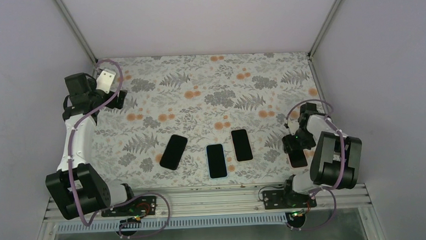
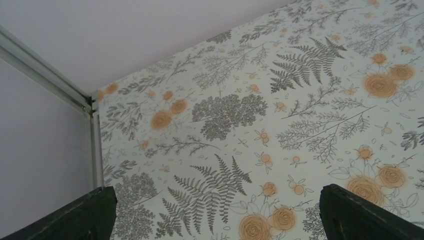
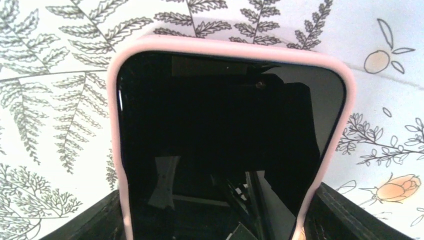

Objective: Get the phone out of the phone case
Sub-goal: Pick up the phone at the center of the board.

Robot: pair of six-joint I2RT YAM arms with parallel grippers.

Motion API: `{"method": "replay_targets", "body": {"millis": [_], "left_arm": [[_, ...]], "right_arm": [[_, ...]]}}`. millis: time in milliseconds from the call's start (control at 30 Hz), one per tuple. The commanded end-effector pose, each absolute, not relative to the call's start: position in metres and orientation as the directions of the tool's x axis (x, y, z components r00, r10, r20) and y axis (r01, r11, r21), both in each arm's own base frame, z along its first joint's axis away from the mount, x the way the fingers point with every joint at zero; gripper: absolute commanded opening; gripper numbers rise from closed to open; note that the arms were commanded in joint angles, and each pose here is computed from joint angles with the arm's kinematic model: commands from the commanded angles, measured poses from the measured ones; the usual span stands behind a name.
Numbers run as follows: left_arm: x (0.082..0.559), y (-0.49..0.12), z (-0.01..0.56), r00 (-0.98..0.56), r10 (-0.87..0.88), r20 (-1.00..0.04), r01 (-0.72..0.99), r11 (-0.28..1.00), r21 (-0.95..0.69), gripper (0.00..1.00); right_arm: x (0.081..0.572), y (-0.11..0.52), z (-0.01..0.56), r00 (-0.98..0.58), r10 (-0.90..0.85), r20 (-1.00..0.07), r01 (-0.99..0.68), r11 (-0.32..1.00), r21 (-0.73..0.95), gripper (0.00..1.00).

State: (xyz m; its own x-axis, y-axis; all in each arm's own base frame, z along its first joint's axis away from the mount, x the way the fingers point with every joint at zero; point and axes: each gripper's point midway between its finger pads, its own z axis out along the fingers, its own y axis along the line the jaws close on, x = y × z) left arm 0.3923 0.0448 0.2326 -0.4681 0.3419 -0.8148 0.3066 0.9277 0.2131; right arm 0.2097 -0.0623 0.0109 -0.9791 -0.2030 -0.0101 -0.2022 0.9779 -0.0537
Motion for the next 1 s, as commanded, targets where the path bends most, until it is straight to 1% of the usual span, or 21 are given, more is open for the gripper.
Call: {"method": "replay_targets", "body": {"millis": [0,33,67,200,267,367,433,567,667,800,867,967], "left_arm": [[0.393,0.037,0.24,-0.435,0.349,-0.83,0.35,0.915,0.201,1.0],[0.394,0.034,0.24,-0.431,0.352,-0.831,0.364,0.91,0.196,1.0],[0.394,0.03,0.241,-0.427,0.354,-0.832,0.381,0.905,0.19,1.0],[0.401,0.003,0.245,-0.412,0.358,-0.838,0.47,0.871,0.141,1.0],[0.408,-0.025,0.245,-0.408,0.384,-0.828,0.524,0.841,0.133,1.0],[0.423,-0.087,0.248,-0.376,0.46,-0.804,0.625,0.767,0.147,1.0],[0.432,-0.128,0.252,-0.381,0.462,-0.801,0.704,0.706,0.072,1.0],[0.445,-0.192,0.246,-0.477,0.437,-0.763,0.81,0.555,-0.188,1.0],[0.459,-0.217,0.228,-0.565,0.413,-0.714,0.805,0.466,-0.367,1.0],[0.474,-0.234,0.207,-0.686,0.385,-0.617,0.726,0.405,-0.556,1.0],[0.482,-0.24,0.2,-0.731,0.354,-0.584,0.683,0.397,-0.614,1.0],[0.477,-0.248,0.181,-0.764,0.35,-0.542,0.644,0.382,-0.662,1.0]], "right_arm": [[0.206,-0.067,-0.003,-0.977,-0.212,0.032,-0.214,0.973,-0.086,0.65],[0.209,-0.067,-0.001,-0.976,-0.215,0.021,-0.216,0.973,-0.085,0.61],[0.212,-0.066,0.001,-0.976,-0.219,0.006,-0.219,0.973,-0.078,0.6],[0.238,-0.059,0.021,-0.963,-0.254,-0.089,-0.25,0.967,-0.054,0.61],[0.258,-0.052,0.038,-0.947,-0.281,-0.155,-0.278,0.96,-0.039,0.61],[0.291,-0.036,0.06,-0.912,-0.322,-0.254,-0.33,0.944,-0.012,0.6],[0.311,-0.025,0.07,-0.889,-0.353,-0.292,-0.361,0.932,-0.027,0.58],[0.343,0.009,0.088,-0.831,-0.43,-0.352,-0.439,0.897,-0.06,0.57],[0.362,0.04,0.099,-0.781,-0.484,-0.396,-0.495,0.865,-0.08,0.56],[0.385,0.09,0.122,-0.701,-0.532,-0.475,-0.561,0.823,-0.093,0.56],[0.394,0.115,0.133,-0.663,-0.553,-0.504,-0.59,0.801,-0.102,0.57],[0.406,0.149,0.137,-0.611,-0.6,-0.516,-0.636,0.76,-0.131,0.57]]}}
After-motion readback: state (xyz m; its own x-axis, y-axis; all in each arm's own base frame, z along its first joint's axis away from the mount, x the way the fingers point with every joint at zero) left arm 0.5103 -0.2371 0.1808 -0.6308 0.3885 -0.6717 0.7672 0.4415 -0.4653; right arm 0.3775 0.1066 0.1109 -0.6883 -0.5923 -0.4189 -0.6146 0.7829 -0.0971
